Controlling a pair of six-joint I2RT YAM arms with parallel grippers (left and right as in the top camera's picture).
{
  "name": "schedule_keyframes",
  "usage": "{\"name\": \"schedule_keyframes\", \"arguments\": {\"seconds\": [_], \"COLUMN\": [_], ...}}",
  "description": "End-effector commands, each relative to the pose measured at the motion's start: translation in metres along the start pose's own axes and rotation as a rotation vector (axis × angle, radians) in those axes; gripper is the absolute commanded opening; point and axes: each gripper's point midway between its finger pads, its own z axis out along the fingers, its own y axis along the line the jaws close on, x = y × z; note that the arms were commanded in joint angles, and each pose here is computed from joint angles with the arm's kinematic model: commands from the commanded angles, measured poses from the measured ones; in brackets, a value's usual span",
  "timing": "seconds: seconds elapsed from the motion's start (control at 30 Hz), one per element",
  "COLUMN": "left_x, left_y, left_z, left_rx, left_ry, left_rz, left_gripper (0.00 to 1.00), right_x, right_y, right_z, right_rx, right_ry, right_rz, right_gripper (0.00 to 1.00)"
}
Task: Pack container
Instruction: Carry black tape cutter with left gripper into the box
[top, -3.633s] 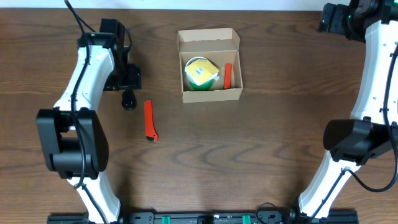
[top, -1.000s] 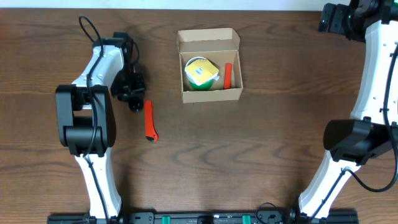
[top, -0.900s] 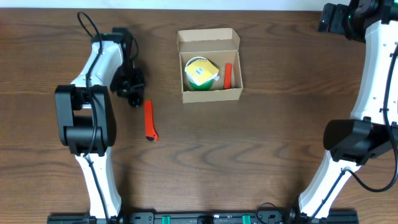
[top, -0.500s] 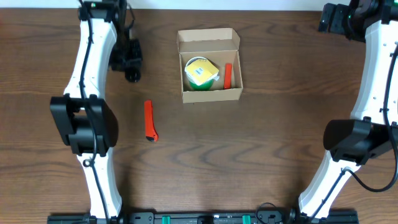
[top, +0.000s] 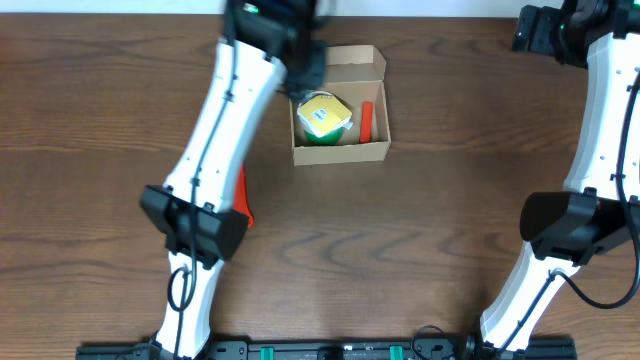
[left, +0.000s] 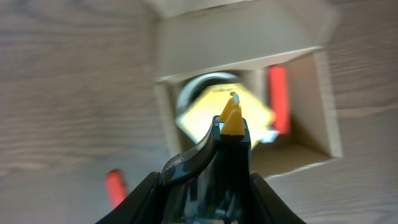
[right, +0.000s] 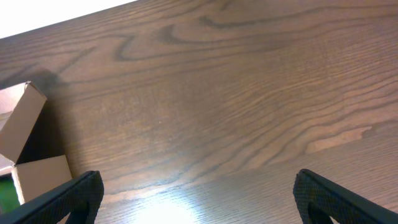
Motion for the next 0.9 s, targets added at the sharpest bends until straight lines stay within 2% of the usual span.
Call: {"name": "schedule_keyframes", "arguments": {"seconds": [0.0, 0.2, 0.57, 0.87], "left_x": [-0.004, -0.010, 0.011, 0.029], "left_y": [-0.014, -0.045, -0.075, -0.085], "left_z": [0.003, 0.022, 0.100, 0.129], "left_rx": [-0.037, 0.017, 0.113, 0.106], "left_ry": [-0.041, -0.066, 0.093, 0.164], "left_rz": [-0.069, -0.176, -0.180, -0.201], "left_gripper": [0.06, 0.05, 0.06, 0.06], "right_x": [0.001, 0.001, 0.001, 0.001], "right_y": [0.001, 0.001, 0.000, 0.000], "right_z": [0.003, 0.003, 0.003, 0.003], "right_rx": [-0.002, -0.002, -0.001, -0.001], "right_ry": [0.007, 0.007, 0.007, 0.007], "right_rz": [0.011, 0.012, 0.011, 0.011], "right_gripper": [0.99, 0.99, 0.99, 0.99]}}
